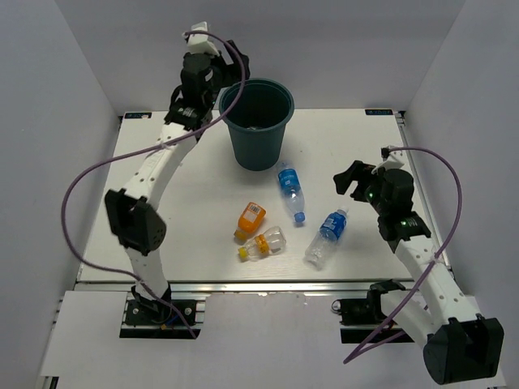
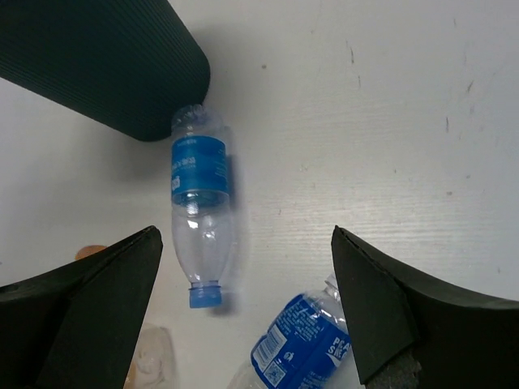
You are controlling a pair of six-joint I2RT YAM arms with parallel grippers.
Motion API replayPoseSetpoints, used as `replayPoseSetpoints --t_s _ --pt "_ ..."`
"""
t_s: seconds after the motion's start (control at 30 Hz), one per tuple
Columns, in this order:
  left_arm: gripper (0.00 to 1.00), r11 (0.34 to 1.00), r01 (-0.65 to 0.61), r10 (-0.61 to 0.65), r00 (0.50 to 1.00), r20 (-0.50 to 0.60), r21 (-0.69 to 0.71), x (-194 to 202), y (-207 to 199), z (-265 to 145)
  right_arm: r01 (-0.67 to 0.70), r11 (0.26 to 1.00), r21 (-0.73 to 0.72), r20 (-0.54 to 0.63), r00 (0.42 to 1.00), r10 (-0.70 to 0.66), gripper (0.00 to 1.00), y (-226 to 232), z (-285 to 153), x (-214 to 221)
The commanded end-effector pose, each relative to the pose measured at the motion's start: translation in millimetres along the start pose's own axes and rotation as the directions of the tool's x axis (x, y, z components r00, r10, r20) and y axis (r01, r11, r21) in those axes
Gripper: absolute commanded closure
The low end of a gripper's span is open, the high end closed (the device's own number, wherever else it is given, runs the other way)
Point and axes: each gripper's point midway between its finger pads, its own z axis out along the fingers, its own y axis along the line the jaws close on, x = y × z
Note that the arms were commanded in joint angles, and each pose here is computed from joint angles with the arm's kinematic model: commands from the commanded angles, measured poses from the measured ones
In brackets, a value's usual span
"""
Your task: Put the plastic bottles in the bin
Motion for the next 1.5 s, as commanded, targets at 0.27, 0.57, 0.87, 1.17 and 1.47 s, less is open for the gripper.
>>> replayPoseSetpoints --t_s 0.27,0.57,0.87,1.17,1.47 --pt "0.02 0.939 -0.002 0.014 0.999 0.031 -0.343 51 123 -212 -0.188 0.95 0.251 -0.335 0.904 0.267 0.11 -35 -13 105" --pt "0.02 0.866 -0.031 0.003 0.998 -0.057 -0.499 94 166 -244 -0.207 0.928 0.311 -0.466 0.818 0.339 0.11 -34 -23 170" --pt "0.02 0.838 -0.073 0.015 0.994 -0.111 -0.54 108 176 -243 -0.243 0.915 0.321 -0.49 0.784 0.38 0.41 -30 -7 200" --pt "0.02 0.871 -0.05 0.007 0.996 -0.089 -0.488 102 166 -246 -0.208 0.969 0.132 -0.213 0.949 0.232 0.76 7 18 69" --pt "0.02 0.918 0.011 -0.051 0.995 -0.09 -0.396 108 148 -241 0.014 0.953 -0.303 0.172 0.984 0.04 0.76 126 24 -138"
